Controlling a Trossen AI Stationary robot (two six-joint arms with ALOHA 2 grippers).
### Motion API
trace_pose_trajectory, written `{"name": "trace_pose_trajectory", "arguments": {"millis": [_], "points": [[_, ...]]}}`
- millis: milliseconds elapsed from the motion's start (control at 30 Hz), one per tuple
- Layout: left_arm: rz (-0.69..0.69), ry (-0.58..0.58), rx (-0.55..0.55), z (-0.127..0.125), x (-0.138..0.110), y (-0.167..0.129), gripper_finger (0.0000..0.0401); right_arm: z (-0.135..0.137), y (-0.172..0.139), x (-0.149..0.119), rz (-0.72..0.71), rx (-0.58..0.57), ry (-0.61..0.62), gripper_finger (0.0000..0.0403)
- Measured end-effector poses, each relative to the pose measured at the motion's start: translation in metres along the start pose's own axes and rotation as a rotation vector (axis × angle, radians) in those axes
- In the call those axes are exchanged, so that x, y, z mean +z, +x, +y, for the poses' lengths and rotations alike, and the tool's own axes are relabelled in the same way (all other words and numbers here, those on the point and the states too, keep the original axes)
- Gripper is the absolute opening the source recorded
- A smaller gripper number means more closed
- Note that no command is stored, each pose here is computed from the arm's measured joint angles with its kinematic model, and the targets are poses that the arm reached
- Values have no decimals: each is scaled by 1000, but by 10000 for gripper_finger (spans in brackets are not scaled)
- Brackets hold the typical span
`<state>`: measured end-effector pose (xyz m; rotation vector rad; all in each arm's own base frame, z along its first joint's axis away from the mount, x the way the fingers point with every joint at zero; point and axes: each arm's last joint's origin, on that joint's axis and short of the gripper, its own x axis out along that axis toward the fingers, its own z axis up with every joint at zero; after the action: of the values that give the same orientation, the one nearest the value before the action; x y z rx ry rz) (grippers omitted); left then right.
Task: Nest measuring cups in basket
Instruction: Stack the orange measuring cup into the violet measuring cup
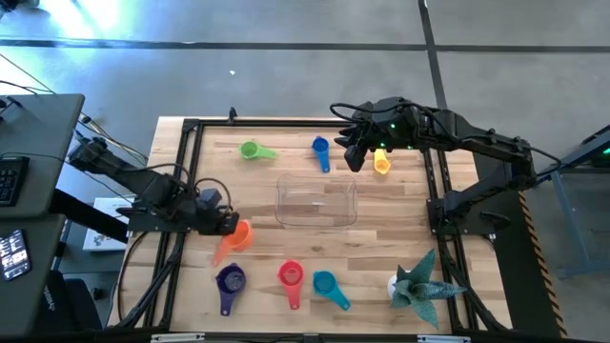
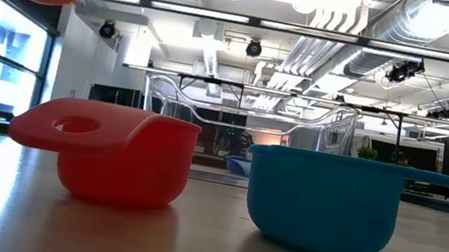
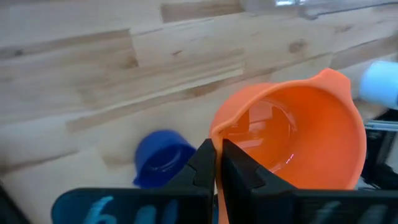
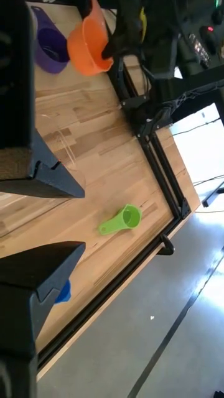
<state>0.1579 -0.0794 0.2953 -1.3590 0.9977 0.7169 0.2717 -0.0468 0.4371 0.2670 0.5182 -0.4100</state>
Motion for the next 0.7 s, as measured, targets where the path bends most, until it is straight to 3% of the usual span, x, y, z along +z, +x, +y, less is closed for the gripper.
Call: {"name": "trace_pose_trajectory", "arguments": {"millis": [433,700], "points": [[15,-118,161,-1,-56,23,5,-1,0,-3,31,-21,107,114],[15,-66,184,-1,-78,43,6,-2,0,-5,40,-49,175,114]]}}
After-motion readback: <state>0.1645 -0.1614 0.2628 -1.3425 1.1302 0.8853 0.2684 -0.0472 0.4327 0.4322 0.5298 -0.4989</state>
